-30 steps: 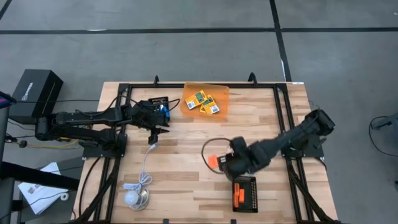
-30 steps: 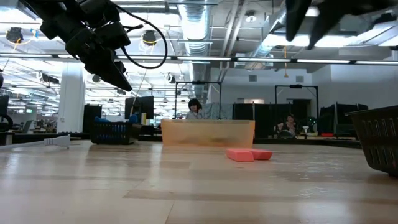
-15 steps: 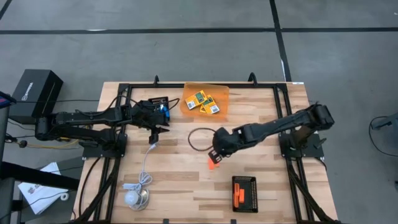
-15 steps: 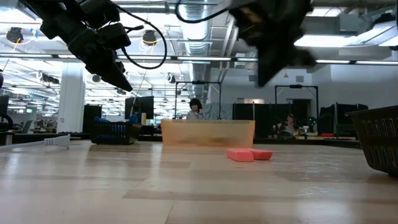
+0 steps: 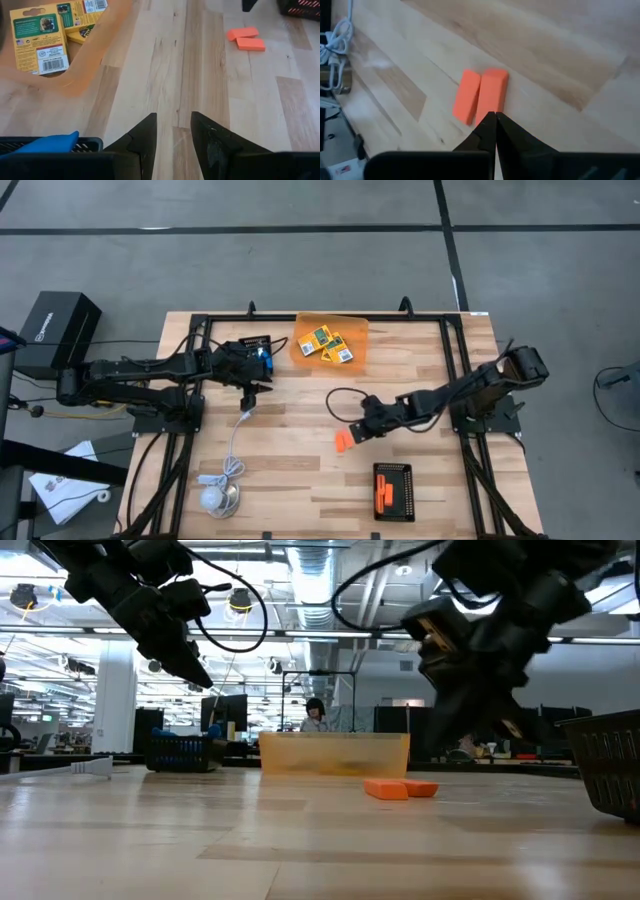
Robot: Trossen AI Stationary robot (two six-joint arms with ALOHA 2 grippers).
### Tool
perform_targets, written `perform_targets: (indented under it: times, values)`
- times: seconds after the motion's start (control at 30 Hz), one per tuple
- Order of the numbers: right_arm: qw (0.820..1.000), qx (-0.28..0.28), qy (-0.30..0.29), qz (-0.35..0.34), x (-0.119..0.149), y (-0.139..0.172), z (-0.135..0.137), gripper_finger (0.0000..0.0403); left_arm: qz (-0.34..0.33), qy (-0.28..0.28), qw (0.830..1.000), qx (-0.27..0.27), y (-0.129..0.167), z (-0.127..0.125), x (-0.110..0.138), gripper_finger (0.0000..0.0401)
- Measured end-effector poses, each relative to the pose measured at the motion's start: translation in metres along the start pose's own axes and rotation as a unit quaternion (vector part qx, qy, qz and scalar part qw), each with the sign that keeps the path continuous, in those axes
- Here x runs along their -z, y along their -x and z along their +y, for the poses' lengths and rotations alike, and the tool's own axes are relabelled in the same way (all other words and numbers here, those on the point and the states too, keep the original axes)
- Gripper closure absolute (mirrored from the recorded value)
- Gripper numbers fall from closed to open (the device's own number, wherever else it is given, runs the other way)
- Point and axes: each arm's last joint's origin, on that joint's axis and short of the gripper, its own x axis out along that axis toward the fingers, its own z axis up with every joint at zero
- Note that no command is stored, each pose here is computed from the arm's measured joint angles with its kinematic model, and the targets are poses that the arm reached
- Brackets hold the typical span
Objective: Pick & Place School Supplies
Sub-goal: Put the eraser into the bottom black bin
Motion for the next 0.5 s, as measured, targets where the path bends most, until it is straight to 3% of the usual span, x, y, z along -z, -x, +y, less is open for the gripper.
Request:
perform_targets:
  times: [0.5]
  values:
    - [0.999, -0.039, -0.017, -0.003, 0.007, -0.023, -0.007, 0.0403, 0.000, 0.000, 1.000, -0.001, 0.000, 0.000, 0.000, 0.0286]
